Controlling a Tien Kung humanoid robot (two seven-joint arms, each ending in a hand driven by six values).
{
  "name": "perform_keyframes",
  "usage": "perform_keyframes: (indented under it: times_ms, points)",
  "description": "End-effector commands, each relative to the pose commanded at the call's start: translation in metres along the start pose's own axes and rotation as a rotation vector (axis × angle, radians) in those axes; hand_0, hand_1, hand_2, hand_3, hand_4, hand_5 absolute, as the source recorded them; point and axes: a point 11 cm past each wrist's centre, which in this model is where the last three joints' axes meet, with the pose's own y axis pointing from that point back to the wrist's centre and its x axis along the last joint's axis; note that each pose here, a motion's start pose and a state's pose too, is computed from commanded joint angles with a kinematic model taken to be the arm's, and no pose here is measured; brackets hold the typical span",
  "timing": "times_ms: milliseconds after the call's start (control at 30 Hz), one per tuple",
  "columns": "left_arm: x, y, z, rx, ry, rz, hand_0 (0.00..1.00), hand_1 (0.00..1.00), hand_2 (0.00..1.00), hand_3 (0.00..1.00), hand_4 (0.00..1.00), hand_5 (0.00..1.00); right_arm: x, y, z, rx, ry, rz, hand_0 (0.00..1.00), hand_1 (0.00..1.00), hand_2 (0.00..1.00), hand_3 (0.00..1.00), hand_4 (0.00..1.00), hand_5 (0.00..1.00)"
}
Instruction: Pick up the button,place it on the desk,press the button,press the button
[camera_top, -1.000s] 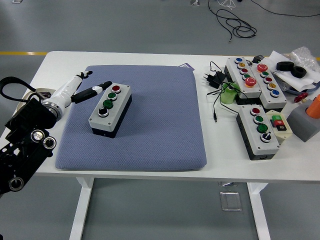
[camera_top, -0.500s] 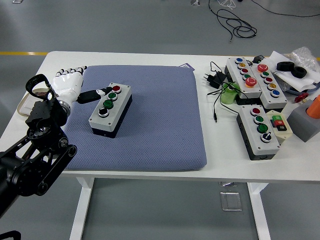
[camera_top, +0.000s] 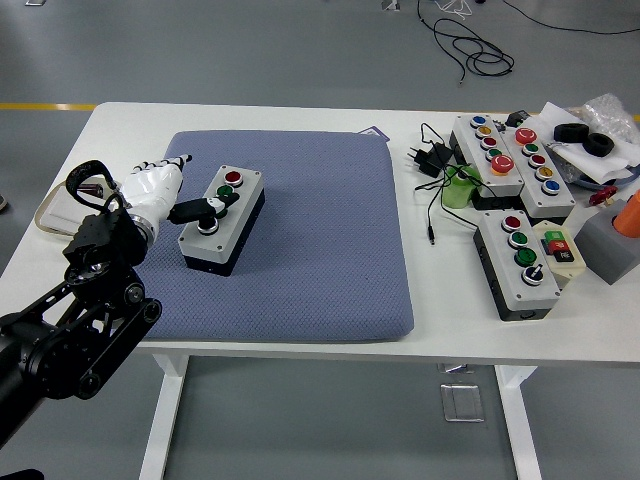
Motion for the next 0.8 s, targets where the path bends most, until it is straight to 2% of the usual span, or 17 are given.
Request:
perform_keyframes:
  times_ms: [433,467,500,800]
  points:
    - [-0.021,-0.002,0.012,0.022,-0.021,-0.077,0.950,0.998,0.998,0.998,0.998,0.998,0.001,0.000,-0.002,0.003,0.001,0.001,0.632,0.532,0.622,0.569,0.311,0.243]
    - [-0.022,-0.002,0.012,0.025,-0.023,-0.081,0.899,0.997,0.998,0.998,0.998,0.998,0.001,0.000,-0.002,0.003,0.003,0.002,0.631,0.531,0.622,0.567,0.309,0.243]
    - [-0.023,-0.003,0.013,0.029,-0.024,-0.085,0.899,0.997,0.998,0.998,0.998,0.998,0.001,0.000,-0.002,0.004,0.005,0.003,0.631,0.531,0.622,0.567,0.309,0.243]
    - [-0.033,-0.007,0.012,0.067,-0.066,-0.123,0.888,0.988,0.998,0.998,0.998,0.998,0.002,0.001,-0.003,0.005,0.006,0.005,0.629,0.530,0.622,0.564,0.309,0.242]
